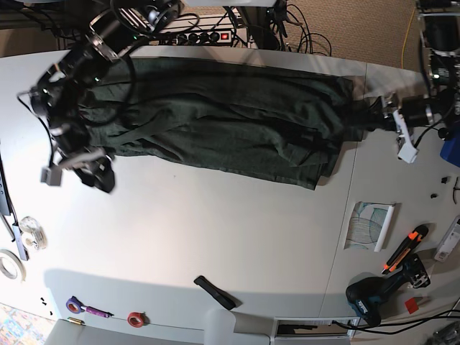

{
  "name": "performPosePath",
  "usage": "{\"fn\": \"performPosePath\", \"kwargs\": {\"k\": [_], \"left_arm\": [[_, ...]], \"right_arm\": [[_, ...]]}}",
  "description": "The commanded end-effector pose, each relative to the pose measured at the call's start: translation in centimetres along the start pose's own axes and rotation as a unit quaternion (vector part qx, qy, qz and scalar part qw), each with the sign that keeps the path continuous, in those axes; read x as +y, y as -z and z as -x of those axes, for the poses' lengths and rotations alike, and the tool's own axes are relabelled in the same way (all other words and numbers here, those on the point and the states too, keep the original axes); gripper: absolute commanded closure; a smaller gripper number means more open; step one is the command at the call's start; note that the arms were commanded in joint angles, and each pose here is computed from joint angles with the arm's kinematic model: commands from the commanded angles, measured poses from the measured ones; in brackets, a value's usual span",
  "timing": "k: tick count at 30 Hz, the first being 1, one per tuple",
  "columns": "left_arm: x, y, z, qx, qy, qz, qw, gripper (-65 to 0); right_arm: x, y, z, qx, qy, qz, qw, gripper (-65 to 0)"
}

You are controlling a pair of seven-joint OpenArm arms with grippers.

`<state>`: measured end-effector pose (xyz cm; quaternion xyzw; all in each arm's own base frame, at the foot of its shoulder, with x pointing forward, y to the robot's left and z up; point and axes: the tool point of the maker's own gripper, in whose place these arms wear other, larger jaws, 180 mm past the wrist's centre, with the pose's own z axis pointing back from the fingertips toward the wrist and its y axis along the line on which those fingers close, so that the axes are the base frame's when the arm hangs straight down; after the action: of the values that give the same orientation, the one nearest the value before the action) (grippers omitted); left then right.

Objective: Layout the t-shirt on the table in an organized manner, then fold the t-shirt properly
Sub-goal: 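Grasp the shirt end with the left gripper and fold it toward the right gripper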

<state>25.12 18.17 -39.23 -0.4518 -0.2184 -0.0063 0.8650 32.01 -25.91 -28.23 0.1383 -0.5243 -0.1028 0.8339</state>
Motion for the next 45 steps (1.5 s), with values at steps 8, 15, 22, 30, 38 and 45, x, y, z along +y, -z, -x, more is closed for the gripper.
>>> {"fn": "performPosePath", "kwargs": {"k": [8,15,22,30,38,45], "left_arm": [[0.9,0.7,0.6,0.020,0.006,-0.032,0.999,-38.7],[0.7,3.2,2.4,0.057,0.014,-0.036,0.998,-38.7],[0.2,5.3,2.8,0.085,0.034,-0.042,0.995,-38.7],[0.2,7.0,4.0,0.112,0.037,-0.057,0.991,-38.7],[0.8,6.7,4.1,0.118,0.037,-0.073,0.990,-14.1],[-1.5,7.1,2.6,0.078,0.054,-0.011,0.995,0.0]], "right_arm": [[-6.1,-5.0,-0.5,-0.003,-0.025,0.070,0.9972,-31.1],[-7.3,-6.4,-0.4,-0.001,-0.024,0.086,0.9960,-31.1],[-7.8,-6.6,-0.4,0.010,-0.033,0.092,0.9951,-31.1],[-9.9,-8.4,-2.0,-0.003,-0.045,0.125,0.9911,-31.1],[-10.1,-8.6,-1.9,-0.004,-0.042,0.129,0.9907,-31.1],[-10.1,-8.6,-1.9,-0.004,-0.042,0.129,0.9907,-31.1]]}}
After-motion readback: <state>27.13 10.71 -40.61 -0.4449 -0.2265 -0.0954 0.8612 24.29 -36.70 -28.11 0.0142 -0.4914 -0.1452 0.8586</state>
